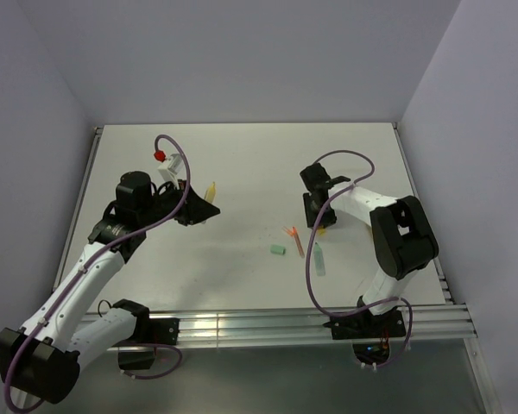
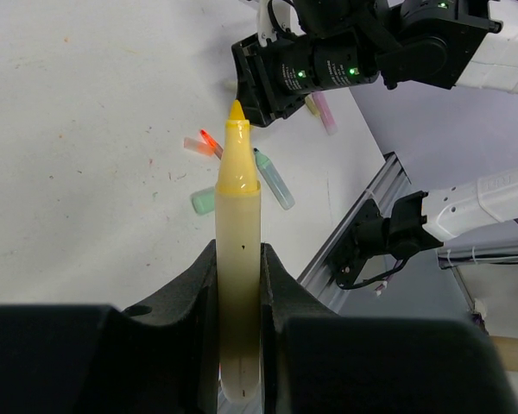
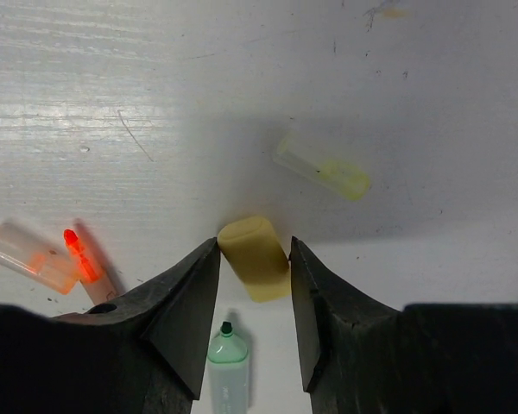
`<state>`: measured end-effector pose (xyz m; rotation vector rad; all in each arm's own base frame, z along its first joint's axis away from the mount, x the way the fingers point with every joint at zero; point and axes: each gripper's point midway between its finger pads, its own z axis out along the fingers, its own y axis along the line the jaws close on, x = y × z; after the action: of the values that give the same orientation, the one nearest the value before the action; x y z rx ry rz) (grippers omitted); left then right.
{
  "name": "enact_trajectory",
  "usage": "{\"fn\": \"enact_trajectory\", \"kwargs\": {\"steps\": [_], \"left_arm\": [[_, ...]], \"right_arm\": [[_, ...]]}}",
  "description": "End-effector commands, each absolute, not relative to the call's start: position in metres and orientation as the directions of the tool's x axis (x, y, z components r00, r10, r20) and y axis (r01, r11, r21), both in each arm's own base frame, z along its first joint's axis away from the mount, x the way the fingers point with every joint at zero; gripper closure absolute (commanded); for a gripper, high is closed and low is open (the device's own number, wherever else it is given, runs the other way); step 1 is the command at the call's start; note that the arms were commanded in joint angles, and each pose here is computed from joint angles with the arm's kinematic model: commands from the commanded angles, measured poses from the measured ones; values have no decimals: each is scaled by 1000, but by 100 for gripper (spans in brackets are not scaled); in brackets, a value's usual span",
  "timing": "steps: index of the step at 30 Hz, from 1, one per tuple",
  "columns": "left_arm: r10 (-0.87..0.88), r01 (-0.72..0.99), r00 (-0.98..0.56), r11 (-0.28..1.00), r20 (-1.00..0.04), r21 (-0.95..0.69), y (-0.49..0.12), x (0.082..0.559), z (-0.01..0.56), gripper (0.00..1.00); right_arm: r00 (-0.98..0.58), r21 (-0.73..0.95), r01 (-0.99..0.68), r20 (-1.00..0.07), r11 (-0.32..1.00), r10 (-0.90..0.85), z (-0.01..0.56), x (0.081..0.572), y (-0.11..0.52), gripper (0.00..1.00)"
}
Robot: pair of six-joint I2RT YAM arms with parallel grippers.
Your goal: Insert the pens into the pen caps
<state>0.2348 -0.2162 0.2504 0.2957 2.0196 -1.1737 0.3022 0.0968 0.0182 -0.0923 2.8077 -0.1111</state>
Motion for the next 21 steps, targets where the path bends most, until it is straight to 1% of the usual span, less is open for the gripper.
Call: {"fn": "enact_trajectory", "kwargs": {"steps": [1,4,17,21], "left_arm": [[-163,582,-648,525,-744,-621,-219,237,258,100],[-163,579,-651,525,-742,-624,-219,236,257,100],[-163,573,-655,529,-738,-626,-219,237,254,100],[-162,568,-660,531,-733,-629,-219,238,252,100]], "right_arm": [[-932,-71,-29,-359,997,-53,26,318,99,55],[-933,-71,-27,-355,997,-51,27,314,97,56],[-946,-68,-27,-320,997,-47,14,303,94,56],[-950,-77,-20,-310,997,-43,10,302,92,59]]}}
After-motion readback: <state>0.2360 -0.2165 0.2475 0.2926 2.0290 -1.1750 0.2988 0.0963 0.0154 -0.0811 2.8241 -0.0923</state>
